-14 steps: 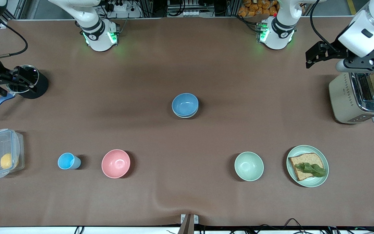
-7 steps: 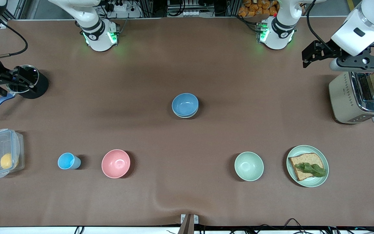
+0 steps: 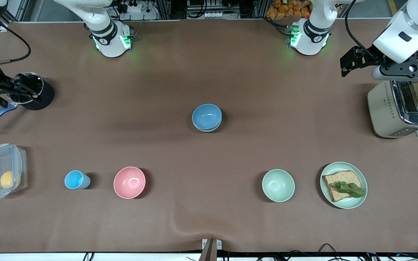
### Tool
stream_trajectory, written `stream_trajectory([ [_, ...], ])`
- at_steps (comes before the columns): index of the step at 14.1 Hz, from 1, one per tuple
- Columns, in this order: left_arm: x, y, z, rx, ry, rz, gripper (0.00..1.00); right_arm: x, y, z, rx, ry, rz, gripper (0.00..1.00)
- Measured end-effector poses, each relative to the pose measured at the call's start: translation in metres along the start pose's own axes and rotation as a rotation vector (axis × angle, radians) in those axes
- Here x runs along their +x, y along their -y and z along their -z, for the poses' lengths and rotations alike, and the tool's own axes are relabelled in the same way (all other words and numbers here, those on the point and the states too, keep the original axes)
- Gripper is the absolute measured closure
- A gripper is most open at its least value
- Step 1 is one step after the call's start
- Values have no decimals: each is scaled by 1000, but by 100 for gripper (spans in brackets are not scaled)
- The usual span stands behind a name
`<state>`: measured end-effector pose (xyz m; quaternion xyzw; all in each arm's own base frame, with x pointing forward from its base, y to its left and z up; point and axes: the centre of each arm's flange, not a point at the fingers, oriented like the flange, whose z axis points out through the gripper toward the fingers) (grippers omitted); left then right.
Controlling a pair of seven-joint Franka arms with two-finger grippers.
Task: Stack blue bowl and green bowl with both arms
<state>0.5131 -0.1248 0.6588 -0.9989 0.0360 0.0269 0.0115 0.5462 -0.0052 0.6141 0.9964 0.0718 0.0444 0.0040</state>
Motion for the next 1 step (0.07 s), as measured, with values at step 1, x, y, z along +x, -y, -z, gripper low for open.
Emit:
stream_trajectory([
  [1,0,0,0,0,0,0,0,0,1,0,0,-3,2,0],
])
